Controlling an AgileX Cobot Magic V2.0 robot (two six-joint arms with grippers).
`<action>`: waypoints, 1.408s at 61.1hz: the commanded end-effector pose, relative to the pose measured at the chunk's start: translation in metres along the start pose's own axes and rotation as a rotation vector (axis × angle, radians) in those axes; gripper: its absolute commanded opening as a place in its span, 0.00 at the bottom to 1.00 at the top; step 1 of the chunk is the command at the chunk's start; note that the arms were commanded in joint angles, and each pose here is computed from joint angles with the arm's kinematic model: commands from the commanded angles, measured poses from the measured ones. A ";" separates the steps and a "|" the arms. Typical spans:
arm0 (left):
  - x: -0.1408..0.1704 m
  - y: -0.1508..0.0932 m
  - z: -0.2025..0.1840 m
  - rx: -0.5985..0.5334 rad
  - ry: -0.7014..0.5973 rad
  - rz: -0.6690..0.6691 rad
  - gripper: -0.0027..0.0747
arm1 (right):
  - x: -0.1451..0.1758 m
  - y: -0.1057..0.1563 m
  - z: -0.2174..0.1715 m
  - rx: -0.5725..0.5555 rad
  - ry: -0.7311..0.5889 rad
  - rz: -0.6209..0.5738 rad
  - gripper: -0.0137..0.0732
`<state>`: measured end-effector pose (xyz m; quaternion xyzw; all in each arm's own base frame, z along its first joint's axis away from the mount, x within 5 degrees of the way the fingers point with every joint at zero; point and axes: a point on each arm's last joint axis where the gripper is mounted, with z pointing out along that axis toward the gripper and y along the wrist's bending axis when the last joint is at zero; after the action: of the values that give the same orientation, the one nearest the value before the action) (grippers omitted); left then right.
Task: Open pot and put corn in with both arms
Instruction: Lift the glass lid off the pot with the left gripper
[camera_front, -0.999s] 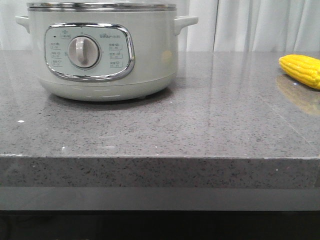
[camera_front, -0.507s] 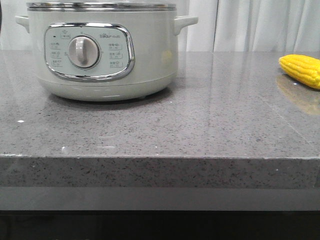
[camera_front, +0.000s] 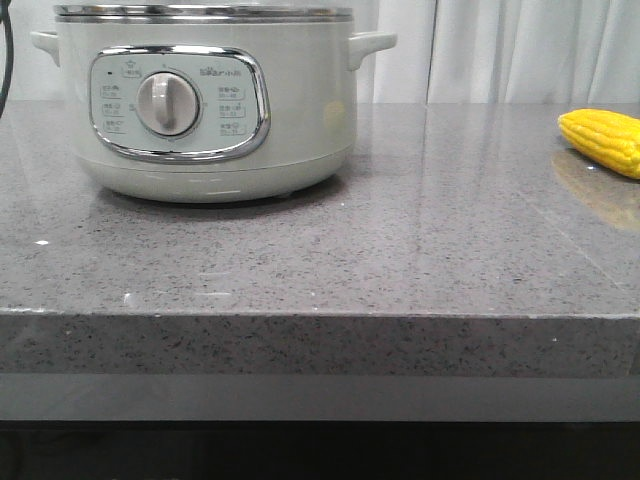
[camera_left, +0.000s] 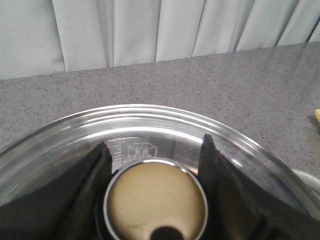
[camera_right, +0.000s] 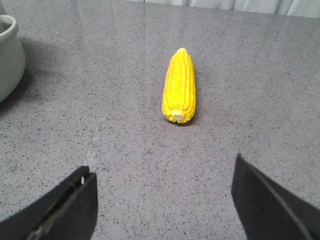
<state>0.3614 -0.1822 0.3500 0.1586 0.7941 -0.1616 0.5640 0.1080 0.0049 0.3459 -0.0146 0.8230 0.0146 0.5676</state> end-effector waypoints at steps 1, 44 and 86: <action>-0.029 -0.005 -0.018 0.015 -0.133 -0.009 0.40 | -0.015 -0.001 -0.003 0.010 -0.093 -0.010 0.82; -0.113 -0.007 -0.090 0.015 -0.272 0.026 0.37 | -0.015 -0.001 -0.003 0.010 -0.095 -0.010 0.82; -0.051 0.050 -0.212 -0.228 -0.153 -0.036 0.37 | -0.012 -0.001 0.029 0.011 0.035 -0.010 0.82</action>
<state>0.2436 -0.0536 0.4403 0.0762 0.8181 -0.0803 0.5643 0.1282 0.0059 0.3346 -0.0153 0.8494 0.0132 0.5273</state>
